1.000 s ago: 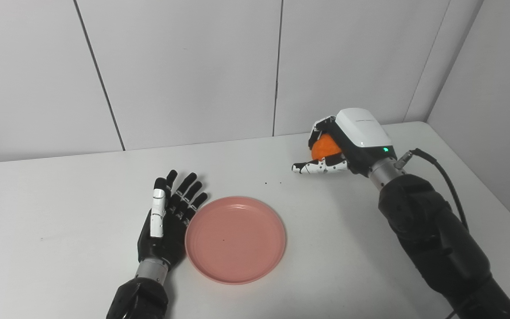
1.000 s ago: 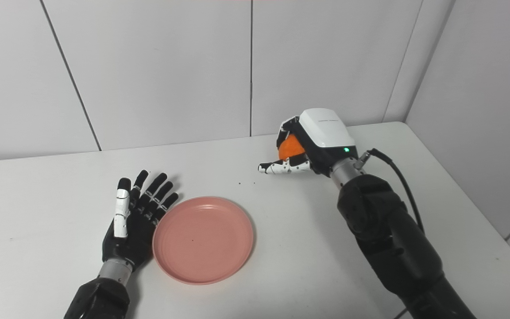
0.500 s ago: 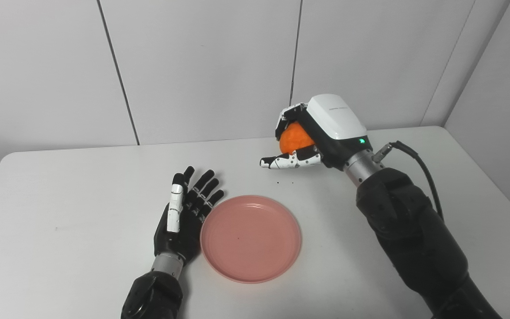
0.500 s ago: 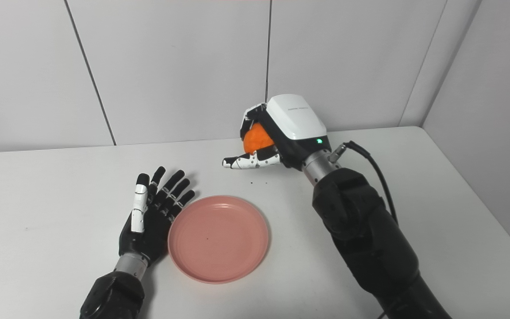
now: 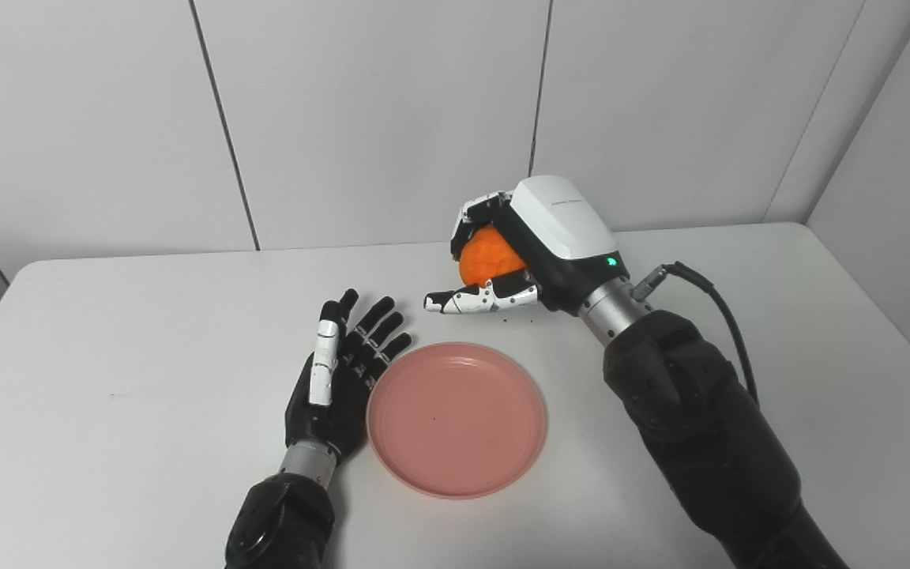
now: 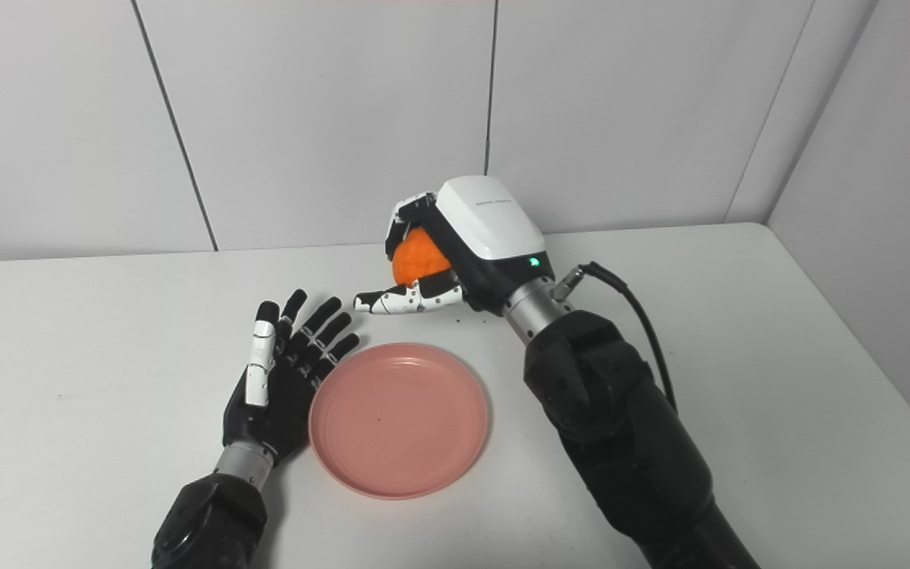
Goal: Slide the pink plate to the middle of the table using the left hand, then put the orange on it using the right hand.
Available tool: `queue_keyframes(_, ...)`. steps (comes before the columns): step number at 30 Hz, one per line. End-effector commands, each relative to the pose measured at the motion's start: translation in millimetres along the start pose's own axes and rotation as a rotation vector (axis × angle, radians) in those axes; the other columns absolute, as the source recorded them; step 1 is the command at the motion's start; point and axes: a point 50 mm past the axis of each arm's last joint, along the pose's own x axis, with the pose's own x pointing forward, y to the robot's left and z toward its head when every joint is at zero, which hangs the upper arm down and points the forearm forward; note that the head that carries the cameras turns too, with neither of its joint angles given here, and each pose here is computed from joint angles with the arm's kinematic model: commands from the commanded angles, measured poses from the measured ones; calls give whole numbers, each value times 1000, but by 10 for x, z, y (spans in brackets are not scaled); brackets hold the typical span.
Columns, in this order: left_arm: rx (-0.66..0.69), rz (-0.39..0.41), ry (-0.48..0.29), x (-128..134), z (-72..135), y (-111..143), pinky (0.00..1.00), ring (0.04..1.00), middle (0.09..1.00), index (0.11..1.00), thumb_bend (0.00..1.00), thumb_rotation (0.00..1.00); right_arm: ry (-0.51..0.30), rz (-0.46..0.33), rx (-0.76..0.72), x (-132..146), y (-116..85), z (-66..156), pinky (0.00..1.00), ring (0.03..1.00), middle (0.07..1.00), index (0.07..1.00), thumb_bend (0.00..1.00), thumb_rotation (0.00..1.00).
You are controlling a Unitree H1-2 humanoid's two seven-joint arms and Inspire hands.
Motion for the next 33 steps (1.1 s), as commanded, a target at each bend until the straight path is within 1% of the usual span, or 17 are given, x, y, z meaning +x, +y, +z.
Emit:
queue_keyframes(1, 2, 55, 72, -48, -167, 40, 798, 856, 835, 1000, 778, 705, -64, -37, -49, 64, -93, 120, 241, 298, 367, 472, 519, 550)
queue_keyframes(2, 5, 55, 72, -47, -167, 39, 792, 854, 832, 1000, 781, 705, -67, -23, -55, 69, -59, 135, 238, 286, 349, 433, 519, 546)
queue_keyframes(5, 7, 53, 73, -46, -167, 33, 787, 853, 831, 1000, 782, 711, -73, 11, -52, 82, 33, 157, 255, 296, 351, 429, 519, 562)
queue_keyframes(9, 0, 54, 76, -41, -173, 27, 801, 856, 837, 1000, 775, 715, -69, 48, -37, 98, 177, 150, 164, 219, 284, 364, 522, 525)
queue_keyframes(14, -6, 62, 82, -38, -184, 17, 802, 855, 832, 1000, 782, 712, -48, 100, -47, 78, 376, 99, 153, 209, 278, 345, 514, 533)
queue_keyframes(15, -4, 63, 82, -38, -185, 17, 807, 863, 857, 1000, 787, 717, -45, 113, -51, 68, 417, 91, 180, 244, 321, 417, 502, 550)
queue_keyframes(17, -6, 60, 80, -37, -184, 18, 815, 873, 880, 1000, 783, 727, -40, 155, -50, 38, 521, 80, 215, 287, 361, 462, 496, 530)
queue_keyframes(19, -7, 59, 80, -36, -182, 21, 821, 879, 893, 1000, 782, 735, -27, 204, -50, 7, 635, 74, 217, 285, 355, 440, 495, 519)
queue_keyframes(21, -9, 60, 81, -35, -180, 23, 825, 880, 899, 1000, 781, 738, -20, 228, -55, -14, 706, 70, 208, 272, 340, 416, 494, 527)
queue_keyframes(23, -17, 60, 83, -34, -182, 27, 829, 880, 902, 1000, 779, 740, -18, 251, -61, -41, 781, 59, 167, 226, 296, 370, 500, 495)
queue_keyframes(24, -20, 61, 83, -34, -183, 29, 831, 877, 892, 1000, 783, 736, -17, 264, -62, -53, 817, 53, 156, 217, 292, 380, 495, 476)
queue_keyframes(25, -22, 62, 83, -35, -184, 31, 831, 875, 881, 1000, 787, 729, -16, 275, -63, -61, 842, 48, 175, 241, 322, 437, 489, 448)
queue_keyframes(26, -22, 62, 83, -36, -183, 32, 824, 872, 876, 1000, 787, 727, -16, 287, -63, -70, 865, 44, 205, 274, 358, 480, 484, 457)
queue_keyframes(27, -22, 62, 84, -37, -183, 34, 823, 872, 875, 1000, 787, 727, -17, 301, -63, -80, 892, 39, 210, 280, 364, 487, 483, 459)
queue_keyframes(28, -22, 62, 85, -38, -182, 35, 820, 868, 868, 1000, 787, 728, -18, 310, -64, -87, 909, 37, 238, 311, 391, 506, 475, 511)
queue_keyframes(30, -19, 61, 85, -37, -182, 34, 818, 866, 863, 1000, 785, 731, -13, 320, -56, -99, 947, 30, 252, 326, 404, 509, 468, 542)
queue_keyframes(33, -24, 57, 86, -30, -184, 34, 815, 861, 853, 1000, 772, 736, -13, 322, -45, -108, 982, 25, 232, 306, 386, 504, 460, 540)
